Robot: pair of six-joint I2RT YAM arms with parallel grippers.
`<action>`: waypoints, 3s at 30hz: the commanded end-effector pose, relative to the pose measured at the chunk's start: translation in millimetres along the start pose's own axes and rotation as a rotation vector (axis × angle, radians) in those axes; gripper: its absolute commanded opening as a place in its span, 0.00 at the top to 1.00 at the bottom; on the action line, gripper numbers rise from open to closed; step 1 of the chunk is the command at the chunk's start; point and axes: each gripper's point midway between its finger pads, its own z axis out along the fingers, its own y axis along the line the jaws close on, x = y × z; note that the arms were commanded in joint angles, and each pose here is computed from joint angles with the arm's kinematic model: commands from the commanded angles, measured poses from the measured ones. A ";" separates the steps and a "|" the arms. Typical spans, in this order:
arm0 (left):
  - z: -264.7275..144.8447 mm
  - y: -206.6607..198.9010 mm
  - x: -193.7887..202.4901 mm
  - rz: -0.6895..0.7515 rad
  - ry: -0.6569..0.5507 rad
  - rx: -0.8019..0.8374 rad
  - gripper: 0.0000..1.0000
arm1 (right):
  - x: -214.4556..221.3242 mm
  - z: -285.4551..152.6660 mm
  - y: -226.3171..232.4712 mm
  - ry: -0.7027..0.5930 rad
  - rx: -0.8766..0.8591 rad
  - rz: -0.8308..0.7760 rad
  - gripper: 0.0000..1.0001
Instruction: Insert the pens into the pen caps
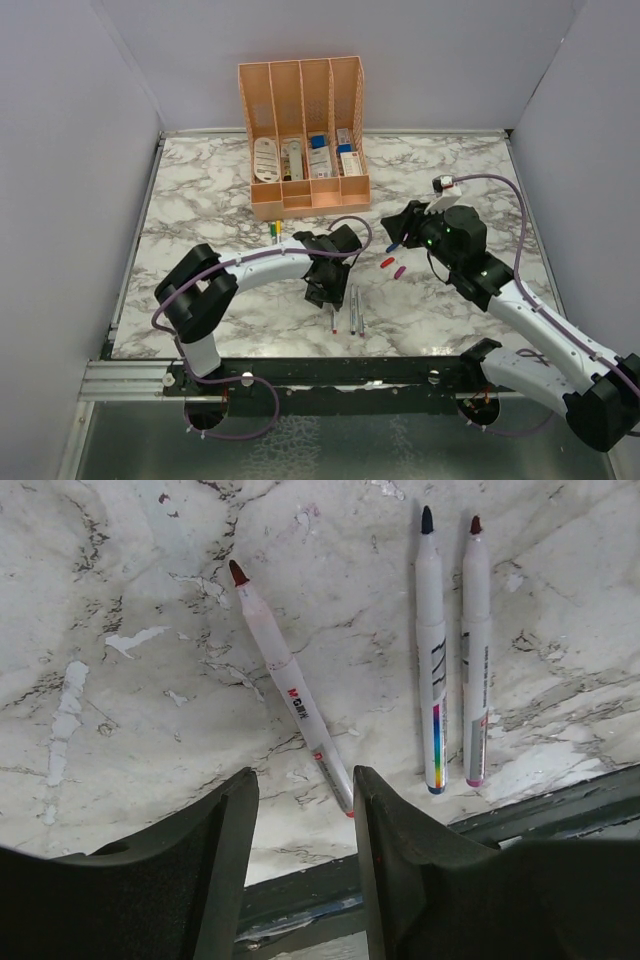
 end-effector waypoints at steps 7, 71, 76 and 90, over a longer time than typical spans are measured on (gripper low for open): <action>11.4 -11.3 6.0 0.012 0.073 -0.002 0.54 | -0.3 -0.6 0.5 -0.011 -0.011 -0.016 0.59; 44.0 84.6 -59.9 0.238 0.031 -0.187 0.57 | -5.2 -5.4 7.0 -0.029 -0.037 0.019 0.59; 46.3 82.7 -55.2 0.258 0.040 -0.167 0.59 | -7.2 -5.7 5.4 -0.036 -0.026 0.019 0.59; 61.7 80.7 1.9 0.268 0.118 -0.109 0.88 | -5.0 -5.4 1.3 -0.029 -0.004 0.024 0.59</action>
